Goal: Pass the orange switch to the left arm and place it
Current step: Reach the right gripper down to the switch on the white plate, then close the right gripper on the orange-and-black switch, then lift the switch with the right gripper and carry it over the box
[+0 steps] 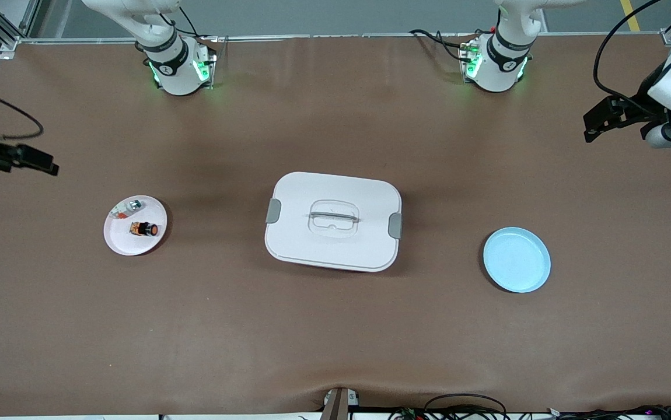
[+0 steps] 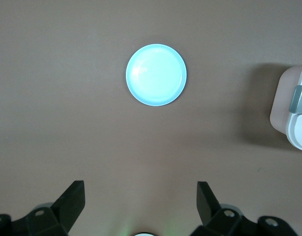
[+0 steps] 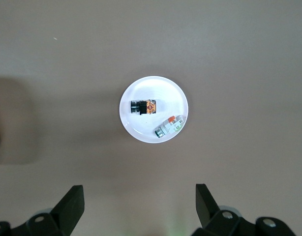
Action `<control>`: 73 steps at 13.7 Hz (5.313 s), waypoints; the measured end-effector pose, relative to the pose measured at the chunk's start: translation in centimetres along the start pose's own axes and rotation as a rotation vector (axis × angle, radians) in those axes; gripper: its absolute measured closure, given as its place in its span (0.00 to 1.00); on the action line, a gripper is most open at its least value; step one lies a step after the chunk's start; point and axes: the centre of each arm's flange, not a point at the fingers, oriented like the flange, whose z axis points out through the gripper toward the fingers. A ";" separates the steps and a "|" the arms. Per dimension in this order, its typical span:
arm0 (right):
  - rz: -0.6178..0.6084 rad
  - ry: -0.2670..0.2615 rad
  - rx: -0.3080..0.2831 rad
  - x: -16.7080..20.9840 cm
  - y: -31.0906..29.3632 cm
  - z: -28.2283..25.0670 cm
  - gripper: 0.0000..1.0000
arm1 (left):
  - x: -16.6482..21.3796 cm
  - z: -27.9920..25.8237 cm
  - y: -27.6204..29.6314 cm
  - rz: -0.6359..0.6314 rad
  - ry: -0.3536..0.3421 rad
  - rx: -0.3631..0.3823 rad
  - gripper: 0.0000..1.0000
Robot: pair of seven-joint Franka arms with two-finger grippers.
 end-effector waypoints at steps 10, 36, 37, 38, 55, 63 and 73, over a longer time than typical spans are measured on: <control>0.068 0.008 0.082 3.9 2.0 12.1 0.00 | 0.0 0.0 0.0 0.001 0.000 0.000 0.00; -0.038 0.038 0.048 3.9 0.0 34.2 0.00 | 0.2 0.5 0.0 0.001 -0.009 0.000 0.00; -0.038 0.035 0.048 3.9 0.0 34.6 0.00 | 0.2 0.5 0.0 0.001 -0.009 0.000 0.00; -0.037 0.035 0.047 3.9 0.1 35.0 0.00 | 0.2 0.5 0.0 0.001 -0.009 0.000 0.00; -0.010 -0.023 0.095 4.5 -0.2 33.9 0.28 | 0.3 0.3 -0.2 -0.003 -0.005 -0.001 0.00; 0.102 -0.175 0.245 6.7 -2.8 23.9 0.28 | 0.4 0.5 -0.4 -0.006 -0.008 -0.001 0.00; 0.375 -0.267 0.371 5.7 -18.9 15.5 0.28 | 1.1 1.3 -0.4 -0.006 -0.008 -0.003 0.00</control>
